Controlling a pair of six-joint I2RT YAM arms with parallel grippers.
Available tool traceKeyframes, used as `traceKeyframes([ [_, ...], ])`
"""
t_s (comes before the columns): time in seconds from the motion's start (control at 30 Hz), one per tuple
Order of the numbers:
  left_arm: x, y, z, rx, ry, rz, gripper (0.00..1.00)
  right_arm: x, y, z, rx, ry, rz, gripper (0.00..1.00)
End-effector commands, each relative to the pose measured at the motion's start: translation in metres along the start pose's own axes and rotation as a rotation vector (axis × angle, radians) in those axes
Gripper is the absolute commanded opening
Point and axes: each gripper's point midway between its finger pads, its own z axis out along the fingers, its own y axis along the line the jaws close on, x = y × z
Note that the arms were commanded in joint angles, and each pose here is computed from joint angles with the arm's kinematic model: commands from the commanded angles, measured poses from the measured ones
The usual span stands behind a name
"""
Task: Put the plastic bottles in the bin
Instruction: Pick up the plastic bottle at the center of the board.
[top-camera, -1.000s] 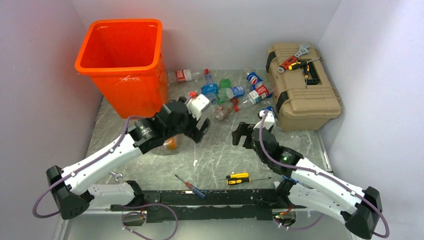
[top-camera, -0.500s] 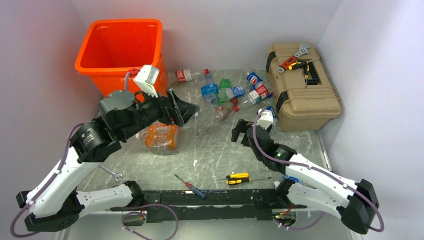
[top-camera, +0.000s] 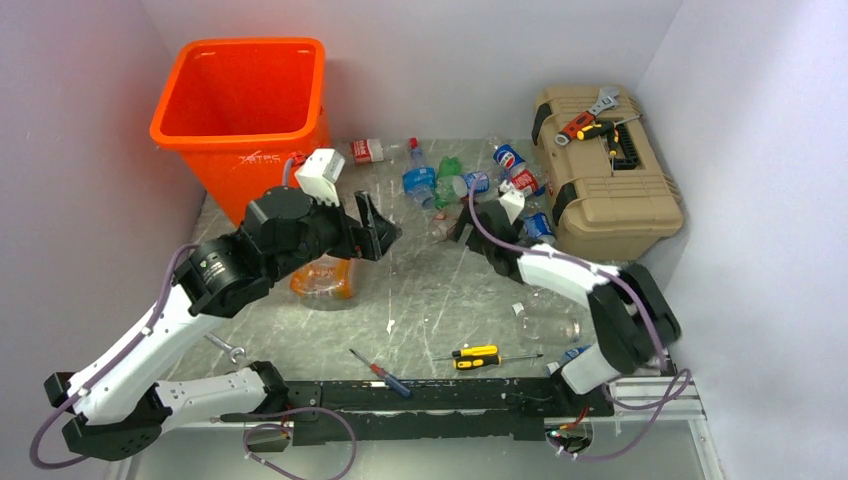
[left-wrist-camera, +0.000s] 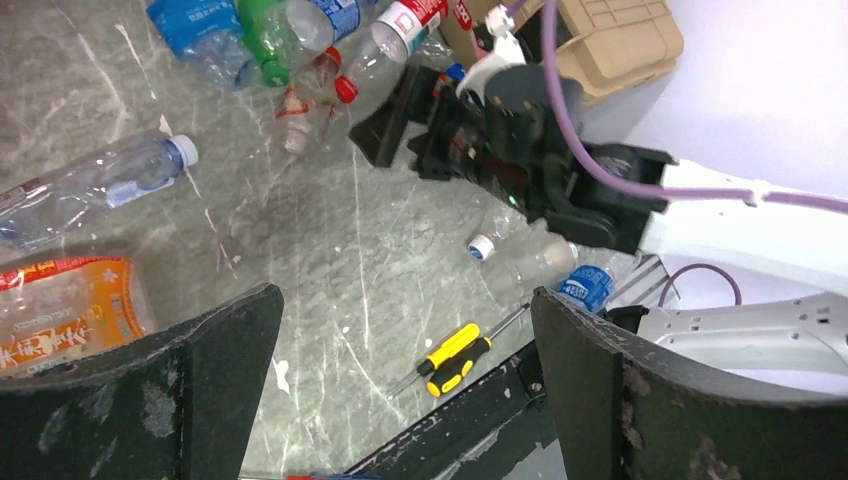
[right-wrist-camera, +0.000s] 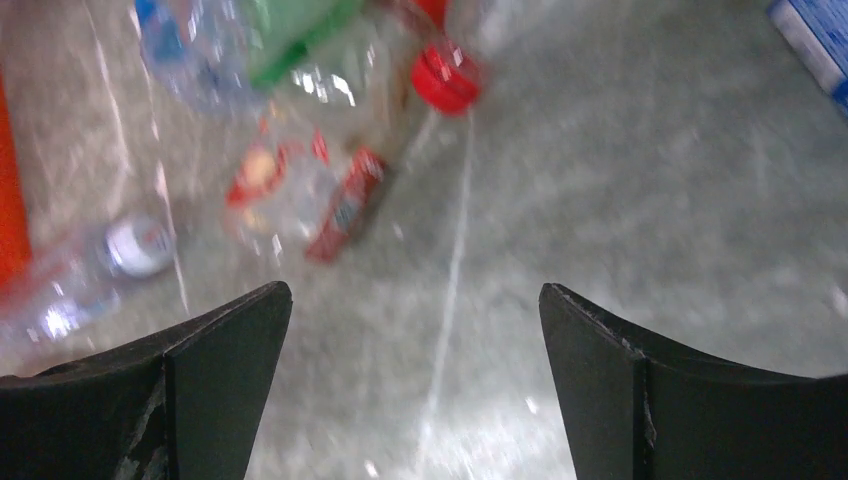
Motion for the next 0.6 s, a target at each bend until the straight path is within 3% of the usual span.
traceKeyframes([
  [0.0, -0.015, -0.001, -0.007, 0.031, -0.066, 0.018, 0.99, -0.04, 0.053, 0.041, -0.15, -0.023, 0.163, 1.0],
  [0.33, -0.016, 0.01, -0.02, 0.078, -0.09, -0.031, 0.99, -0.018, 0.066, 0.101, -0.088, 0.096, 0.245, 0.99],
  [0.57, -0.019, 0.005, -0.023, 0.105, -0.092, -0.043, 0.99, 0.008, 0.054, 0.12, -0.031, 0.16, 0.262, 0.9],
])
